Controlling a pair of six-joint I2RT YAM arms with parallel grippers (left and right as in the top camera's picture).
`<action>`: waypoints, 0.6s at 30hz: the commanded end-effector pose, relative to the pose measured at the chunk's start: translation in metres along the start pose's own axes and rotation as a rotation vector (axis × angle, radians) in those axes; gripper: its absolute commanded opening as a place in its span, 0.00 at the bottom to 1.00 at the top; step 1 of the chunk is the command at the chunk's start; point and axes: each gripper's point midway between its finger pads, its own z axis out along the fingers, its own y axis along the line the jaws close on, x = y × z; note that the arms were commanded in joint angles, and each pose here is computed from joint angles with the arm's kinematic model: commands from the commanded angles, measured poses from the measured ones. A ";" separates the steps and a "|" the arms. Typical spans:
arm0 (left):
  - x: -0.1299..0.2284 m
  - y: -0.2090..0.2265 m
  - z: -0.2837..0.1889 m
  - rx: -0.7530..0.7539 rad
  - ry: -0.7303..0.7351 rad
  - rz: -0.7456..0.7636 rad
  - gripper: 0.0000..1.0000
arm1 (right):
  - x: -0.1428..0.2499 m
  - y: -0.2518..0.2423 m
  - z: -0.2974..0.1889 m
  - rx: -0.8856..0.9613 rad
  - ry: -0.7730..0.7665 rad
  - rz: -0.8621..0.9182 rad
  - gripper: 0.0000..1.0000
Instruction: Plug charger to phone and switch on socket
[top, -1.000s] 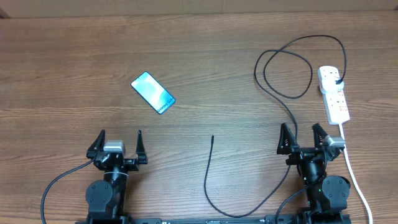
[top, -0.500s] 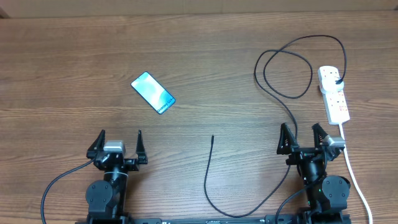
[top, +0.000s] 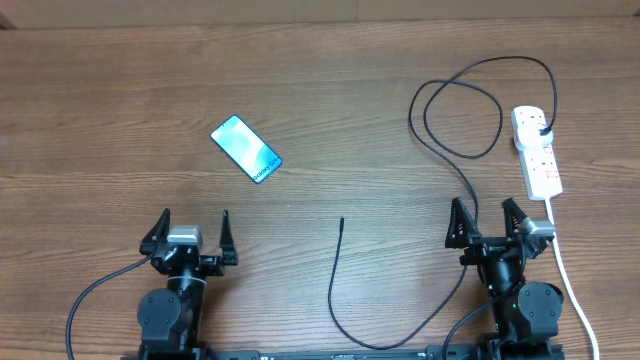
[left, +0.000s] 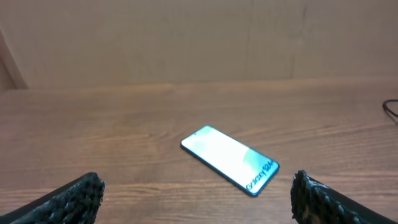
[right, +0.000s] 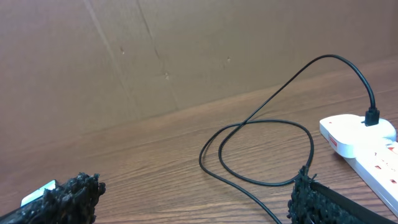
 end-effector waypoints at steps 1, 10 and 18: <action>-0.016 -0.001 -0.006 0.013 -0.019 0.019 1.00 | 0.001 -0.001 0.000 0.006 -0.007 -0.006 1.00; -0.040 -0.001 -0.015 0.013 -0.012 0.019 0.99 | 0.001 -0.001 0.000 0.006 -0.007 -0.006 1.00; -0.043 -0.001 -0.006 0.016 0.084 0.016 1.00 | 0.001 -0.001 0.000 0.006 -0.007 -0.006 1.00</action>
